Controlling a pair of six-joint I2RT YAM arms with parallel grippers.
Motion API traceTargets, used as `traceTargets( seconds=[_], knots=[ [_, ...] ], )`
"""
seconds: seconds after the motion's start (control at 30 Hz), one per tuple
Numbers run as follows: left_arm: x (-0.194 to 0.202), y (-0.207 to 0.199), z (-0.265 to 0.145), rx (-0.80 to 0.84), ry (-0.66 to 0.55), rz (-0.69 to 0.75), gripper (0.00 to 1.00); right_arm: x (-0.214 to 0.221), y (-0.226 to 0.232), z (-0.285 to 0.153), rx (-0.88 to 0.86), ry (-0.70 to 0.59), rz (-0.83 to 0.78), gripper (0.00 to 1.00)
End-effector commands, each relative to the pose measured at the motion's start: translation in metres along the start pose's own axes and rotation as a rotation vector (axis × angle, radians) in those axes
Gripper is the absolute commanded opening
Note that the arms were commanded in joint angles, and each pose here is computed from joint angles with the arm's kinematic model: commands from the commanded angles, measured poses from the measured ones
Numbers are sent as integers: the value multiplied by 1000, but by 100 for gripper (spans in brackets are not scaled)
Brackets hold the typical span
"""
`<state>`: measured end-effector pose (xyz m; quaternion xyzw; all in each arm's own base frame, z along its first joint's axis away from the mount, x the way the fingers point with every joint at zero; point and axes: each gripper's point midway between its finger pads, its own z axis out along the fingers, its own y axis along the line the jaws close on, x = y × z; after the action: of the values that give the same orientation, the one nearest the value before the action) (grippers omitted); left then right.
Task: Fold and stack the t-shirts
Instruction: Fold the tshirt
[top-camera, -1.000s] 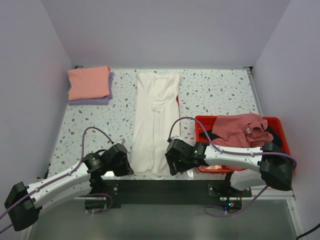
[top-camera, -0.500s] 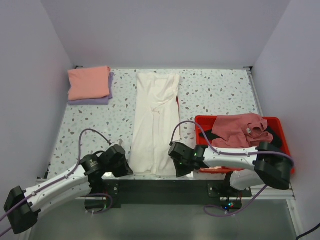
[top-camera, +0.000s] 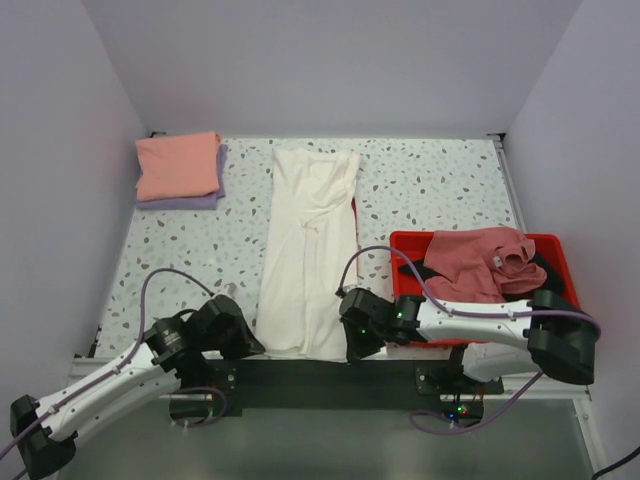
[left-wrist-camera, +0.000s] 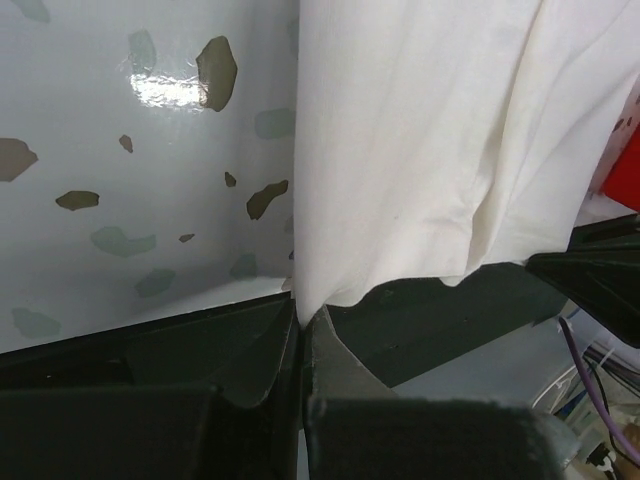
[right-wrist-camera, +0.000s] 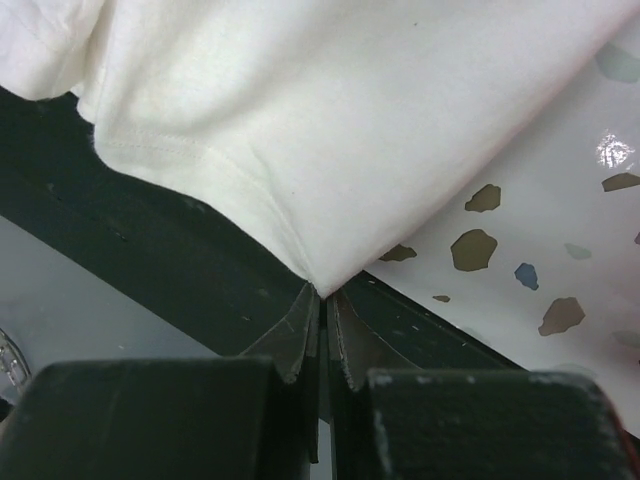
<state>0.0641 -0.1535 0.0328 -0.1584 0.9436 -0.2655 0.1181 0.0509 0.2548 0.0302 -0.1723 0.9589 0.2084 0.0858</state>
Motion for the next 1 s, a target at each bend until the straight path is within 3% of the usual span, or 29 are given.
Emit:
traceTargets(
  seconds=[0.0,0.23,0.57,0.73,0.97],
  knots=[
    [-3,-7,-12,16,-17,-30,0,-10,14,-10,-52,-46,-28,0],
    [-27,-45,-23,84,-98,47,0,-50,8,-35,24,-205,-62,0],
    [-92,-95,-40,32,-348,176,0,-126,-8,-68,46,-371,-52,0],
    [-146,-116,-60,-43,-562,184,0,-169,-19,-79,70,-446,-7,0],
    [-199,-141,-46,3,-588,253,0,-216,-25,-90,68,-528,17,0]
  ],
)
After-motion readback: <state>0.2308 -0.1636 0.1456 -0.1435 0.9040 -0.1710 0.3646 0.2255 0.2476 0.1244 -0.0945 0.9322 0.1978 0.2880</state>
